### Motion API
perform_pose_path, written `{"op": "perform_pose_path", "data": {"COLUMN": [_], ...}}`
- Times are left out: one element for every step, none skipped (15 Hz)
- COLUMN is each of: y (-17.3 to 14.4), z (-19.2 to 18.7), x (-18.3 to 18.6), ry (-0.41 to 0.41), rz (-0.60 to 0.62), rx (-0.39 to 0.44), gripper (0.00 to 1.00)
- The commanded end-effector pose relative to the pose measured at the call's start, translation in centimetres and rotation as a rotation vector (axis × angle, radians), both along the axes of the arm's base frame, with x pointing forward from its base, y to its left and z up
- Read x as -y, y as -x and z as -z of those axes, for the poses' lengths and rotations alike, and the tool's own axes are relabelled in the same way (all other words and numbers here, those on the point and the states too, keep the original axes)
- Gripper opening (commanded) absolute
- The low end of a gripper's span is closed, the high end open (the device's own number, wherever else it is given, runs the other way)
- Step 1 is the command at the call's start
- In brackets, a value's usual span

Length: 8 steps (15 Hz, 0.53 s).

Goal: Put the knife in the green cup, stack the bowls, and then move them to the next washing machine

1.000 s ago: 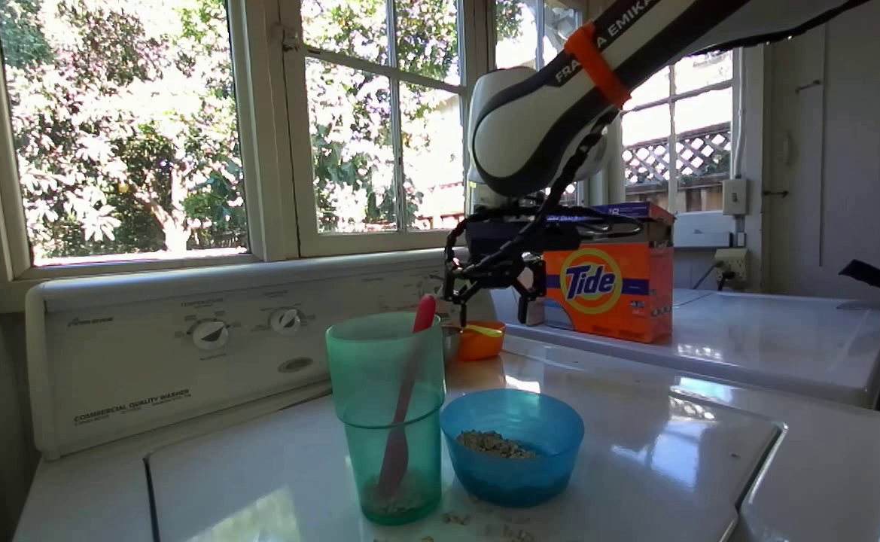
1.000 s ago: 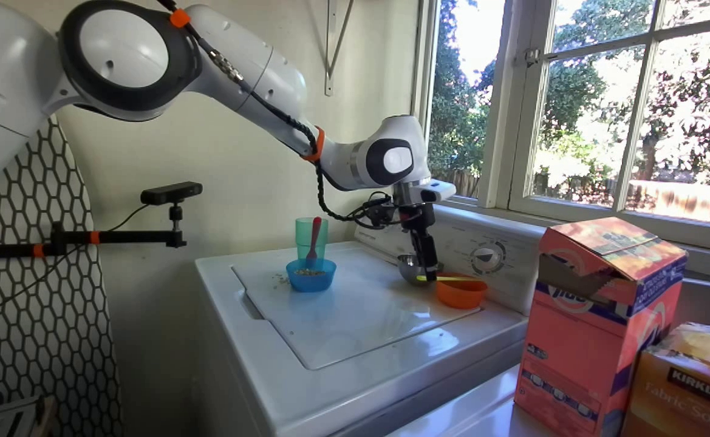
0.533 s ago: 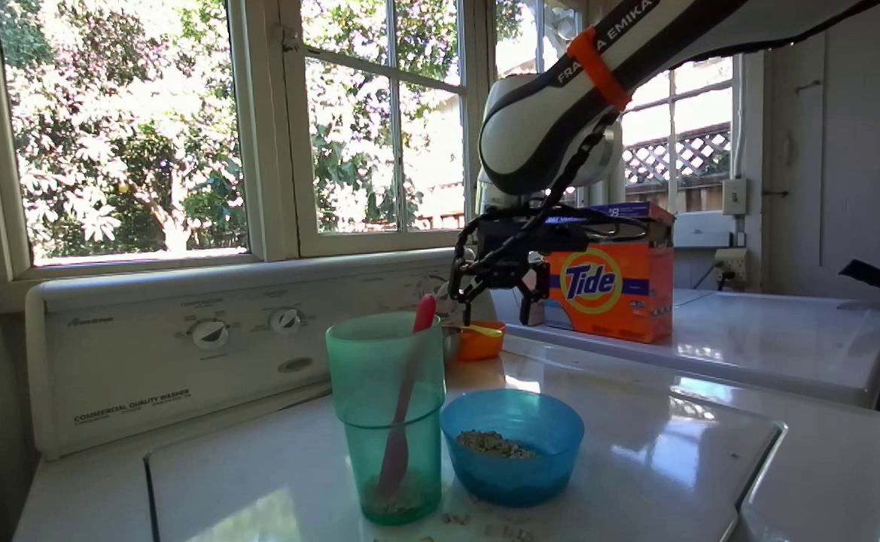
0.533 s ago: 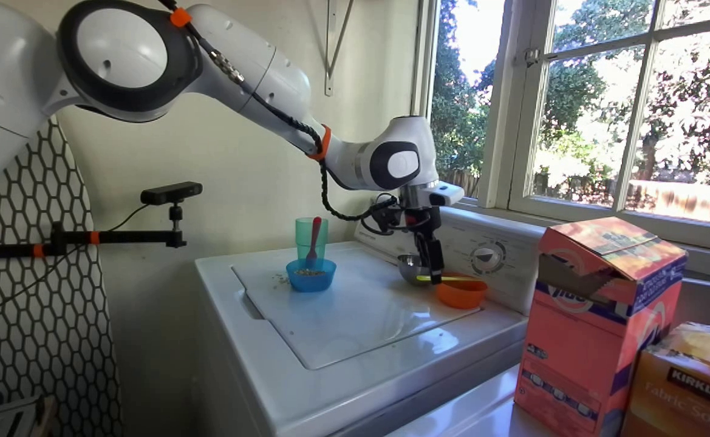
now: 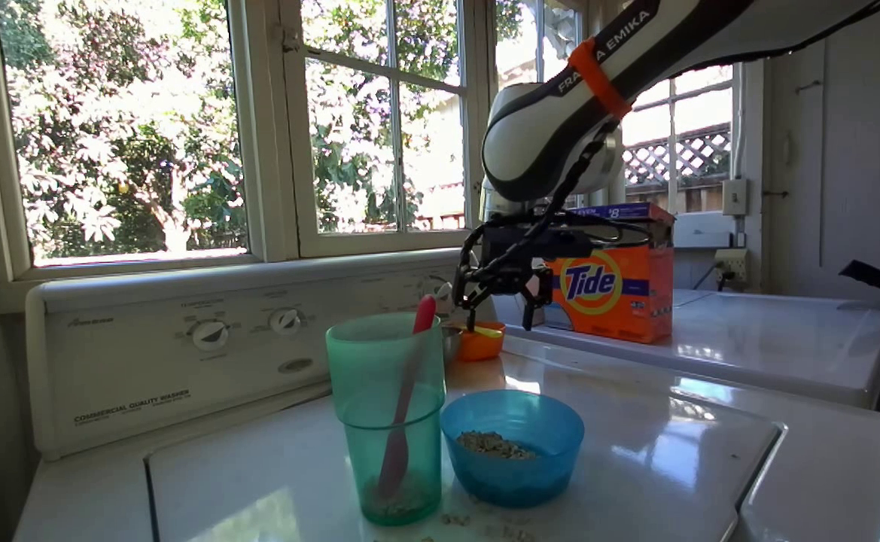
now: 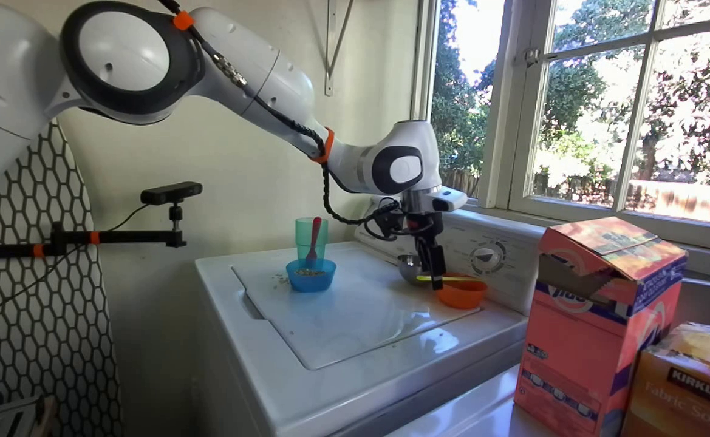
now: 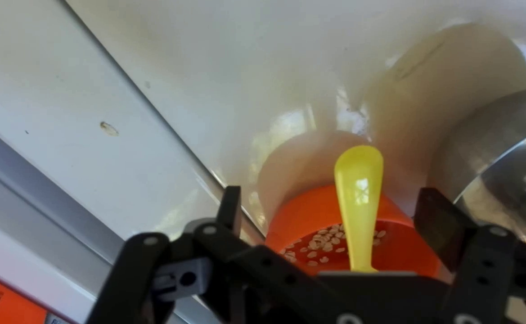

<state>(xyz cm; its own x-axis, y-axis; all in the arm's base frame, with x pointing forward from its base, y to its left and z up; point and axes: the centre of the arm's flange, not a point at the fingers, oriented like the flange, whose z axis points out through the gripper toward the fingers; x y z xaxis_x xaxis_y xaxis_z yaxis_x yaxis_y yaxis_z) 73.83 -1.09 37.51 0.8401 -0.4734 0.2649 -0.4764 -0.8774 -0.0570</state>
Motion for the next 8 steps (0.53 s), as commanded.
{"op": "perform_pose_path", "data": {"y": [-0.3,-0.34,-0.4,-0.46,-0.51,-0.55,-0.59,-0.61], "z": [0.96,1.14,1.32,1.4,1.45,1.49,1.5,1.49], "x": [-0.64,-0.81,-0.92,-1.03,-1.13,-1.24,-1.33,-1.4], "ry": [-0.012,-0.013,-0.013,-0.016,-0.016,-0.015,-0.014,-0.013], "rz": [-0.018,-0.016,-0.01,-0.006,-0.001,0.001,0.003,0.004], "rx": [-0.018,-0.017,-0.016,-0.012,-0.01,-0.007,-0.005,-0.004], "gripper": [0.96,0.95,0.91,0.88,0.84,0.64,0.6,0.58]}}
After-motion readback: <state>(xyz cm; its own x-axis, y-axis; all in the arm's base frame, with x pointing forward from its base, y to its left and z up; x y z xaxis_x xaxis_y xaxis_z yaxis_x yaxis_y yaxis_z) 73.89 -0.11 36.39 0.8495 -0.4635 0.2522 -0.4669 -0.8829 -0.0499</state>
